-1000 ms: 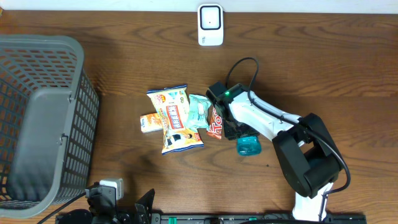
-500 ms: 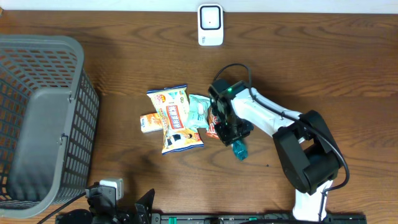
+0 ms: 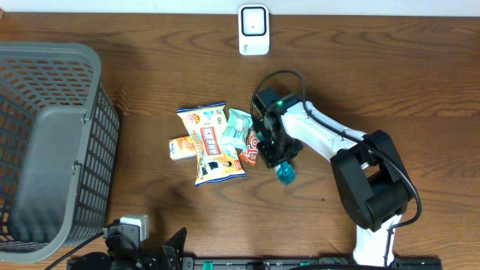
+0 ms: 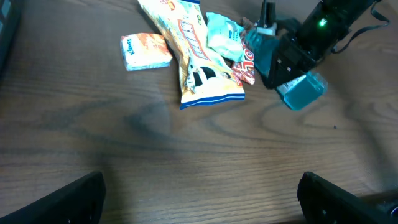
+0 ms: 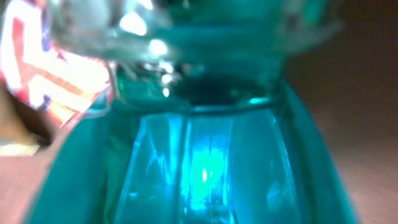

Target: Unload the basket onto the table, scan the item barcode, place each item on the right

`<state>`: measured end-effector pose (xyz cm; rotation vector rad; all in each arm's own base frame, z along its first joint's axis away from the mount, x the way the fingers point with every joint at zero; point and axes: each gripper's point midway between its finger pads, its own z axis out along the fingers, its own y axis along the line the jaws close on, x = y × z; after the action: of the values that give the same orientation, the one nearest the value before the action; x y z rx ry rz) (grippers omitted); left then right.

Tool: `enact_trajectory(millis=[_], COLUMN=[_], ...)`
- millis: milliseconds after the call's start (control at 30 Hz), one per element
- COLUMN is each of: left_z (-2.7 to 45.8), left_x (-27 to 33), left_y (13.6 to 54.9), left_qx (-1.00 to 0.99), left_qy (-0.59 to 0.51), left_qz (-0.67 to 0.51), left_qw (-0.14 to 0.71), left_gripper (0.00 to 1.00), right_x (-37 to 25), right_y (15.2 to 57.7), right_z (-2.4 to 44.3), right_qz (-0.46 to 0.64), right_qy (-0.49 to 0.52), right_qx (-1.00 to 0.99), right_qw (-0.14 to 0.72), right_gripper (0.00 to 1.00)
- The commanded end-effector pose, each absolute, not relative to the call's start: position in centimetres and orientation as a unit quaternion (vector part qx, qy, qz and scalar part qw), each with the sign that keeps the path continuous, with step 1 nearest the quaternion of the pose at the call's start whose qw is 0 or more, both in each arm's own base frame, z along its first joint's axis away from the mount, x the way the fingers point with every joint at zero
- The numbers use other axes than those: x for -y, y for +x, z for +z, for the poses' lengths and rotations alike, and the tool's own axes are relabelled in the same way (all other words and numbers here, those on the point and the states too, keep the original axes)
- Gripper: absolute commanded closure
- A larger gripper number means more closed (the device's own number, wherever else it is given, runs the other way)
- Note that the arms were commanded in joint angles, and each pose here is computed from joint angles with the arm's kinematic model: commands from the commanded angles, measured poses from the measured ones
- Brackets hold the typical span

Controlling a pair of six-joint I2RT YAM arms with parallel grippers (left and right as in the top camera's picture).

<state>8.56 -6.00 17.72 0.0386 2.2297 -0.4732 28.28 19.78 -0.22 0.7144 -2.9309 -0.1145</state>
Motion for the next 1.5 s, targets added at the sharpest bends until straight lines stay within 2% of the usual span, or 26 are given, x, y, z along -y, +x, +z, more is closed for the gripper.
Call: enact_trajectory(millis=[0, 100, 467, 700, 1000, 1267, 1333, 1467], left_z=[17.9, 17.9, 17.9, 17.9, 17.9, 17.9, 17.9, 17.9], left_x=[6.1, 6.1, 6.1, 6.1, 6.1, 6.1, 6.1, 6.1], left_y=[8.5, 8.5, 8.5, 8.5, 8.5, 8.5, 8.5, 8.5], left_qx=[-0.886, -0.886, -0.886, -0.886, -0.886, -0.886, -0.886, -0.886], left_qy=[0.026, 0.026, 0.026, 0.026, 0.026, 0.026, 0.026, 0.026], left_qz=[-0.186, -0.186, -0.186, -0.186, -0.186, -0.186, -0.186, -0.186], left_qw=[0.424, 0.424, 0.424, 0.424, 0.424, 0.424, 0.424, 0.424], left_gripper=[0.02, 0.02, 0.02, 0.02, 0.02, 0.02, 0.02, 0.02], right_x=[-16.8, -17.0, -17.7, -19.7, -19.8, -20.3, -20.6, -20.9], right_y=[30.0, 30.3, 30.9, 31.7, 32.0, 31.1, 31.3, 31.7], right_z=[-1.9, -1.9, 0.2, 2.0, 3.0, 5.1, 7.0, 11.9], right_qz=[0.060, 0.056, 0.050, 0.007, 0.005, -0.015, -0.024, -0.047], right_qy=[0.210, 0.210, 0.209, 0.206, 0.201, 0.190, 0.190, 0.193], right_qx=[0.975, 0.975, 0.976, 0.978, 0.979, 0.980, 0.980, 0.980], right_qw=[0.041, 0.037, 0.040, 0.035, 0.034, 0.057, 0.047, -0.009], right_gripper=[0.65, 0.57, 0.43, 0.42, 0.41, 0.55, 0.53, 0.43])
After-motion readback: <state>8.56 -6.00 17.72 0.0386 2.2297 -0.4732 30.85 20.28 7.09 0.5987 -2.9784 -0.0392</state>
